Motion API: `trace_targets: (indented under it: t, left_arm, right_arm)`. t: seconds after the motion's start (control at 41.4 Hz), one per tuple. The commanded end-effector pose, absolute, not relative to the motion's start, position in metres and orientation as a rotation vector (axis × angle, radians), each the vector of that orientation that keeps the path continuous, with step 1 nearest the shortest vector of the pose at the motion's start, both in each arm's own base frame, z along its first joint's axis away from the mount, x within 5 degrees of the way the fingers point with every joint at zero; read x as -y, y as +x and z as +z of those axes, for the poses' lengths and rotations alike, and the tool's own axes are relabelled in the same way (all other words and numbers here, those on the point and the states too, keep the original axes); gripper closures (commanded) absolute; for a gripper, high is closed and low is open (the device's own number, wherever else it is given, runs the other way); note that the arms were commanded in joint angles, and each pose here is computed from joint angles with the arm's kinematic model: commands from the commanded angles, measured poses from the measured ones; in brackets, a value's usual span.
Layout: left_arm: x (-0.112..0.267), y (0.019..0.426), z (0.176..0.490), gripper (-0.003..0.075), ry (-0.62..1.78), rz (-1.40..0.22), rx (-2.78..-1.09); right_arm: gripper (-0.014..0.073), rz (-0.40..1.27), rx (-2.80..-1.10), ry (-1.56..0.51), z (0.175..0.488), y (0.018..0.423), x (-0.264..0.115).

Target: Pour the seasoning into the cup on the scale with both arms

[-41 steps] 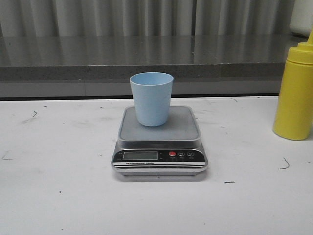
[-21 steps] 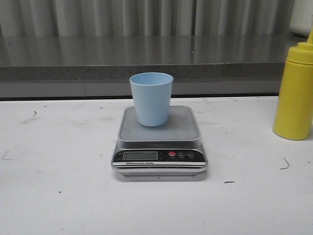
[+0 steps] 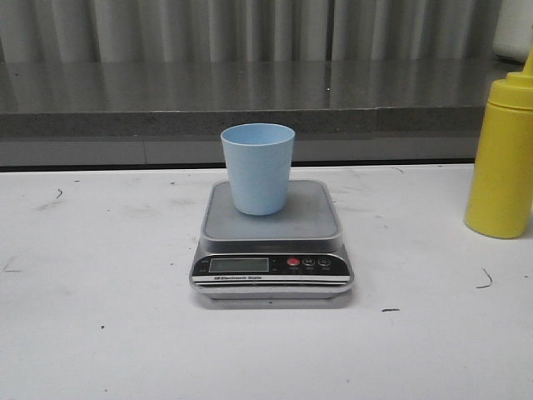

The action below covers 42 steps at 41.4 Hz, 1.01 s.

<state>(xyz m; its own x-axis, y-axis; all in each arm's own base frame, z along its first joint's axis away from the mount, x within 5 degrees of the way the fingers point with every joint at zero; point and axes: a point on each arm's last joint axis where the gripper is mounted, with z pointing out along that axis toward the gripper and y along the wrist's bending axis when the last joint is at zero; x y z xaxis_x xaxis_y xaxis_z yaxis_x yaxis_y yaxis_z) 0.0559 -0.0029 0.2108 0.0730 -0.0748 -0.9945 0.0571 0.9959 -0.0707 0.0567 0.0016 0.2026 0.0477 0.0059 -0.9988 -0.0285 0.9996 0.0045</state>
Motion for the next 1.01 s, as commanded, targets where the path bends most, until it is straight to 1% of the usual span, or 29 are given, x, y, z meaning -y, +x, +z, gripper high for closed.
trace_targets:
  t: [0.0,0.193,0.99]
  left_arm:
    - [0.0028,0.0549,0.2116,0.074,-0.013,-0.098,-1.418]
    - [0.0028,0.0549,0.2116,0.074,-0.013,-0.098,-1.418]
    - [0.0028,0.0549,0.2116,0.074,-0.013,-0.098,-1.418]
  right_arm:
    - [0.0712,0.031,-1.431,-0.003,0.2119,0.0544,-0.0011]
    - [0.0712,0.108,-1.429,0.071,0.2119,0.0544,-0.0007]
    - [0.0712,0.108,-1.429,0.071,0.2119,0.0544,-0.0007]
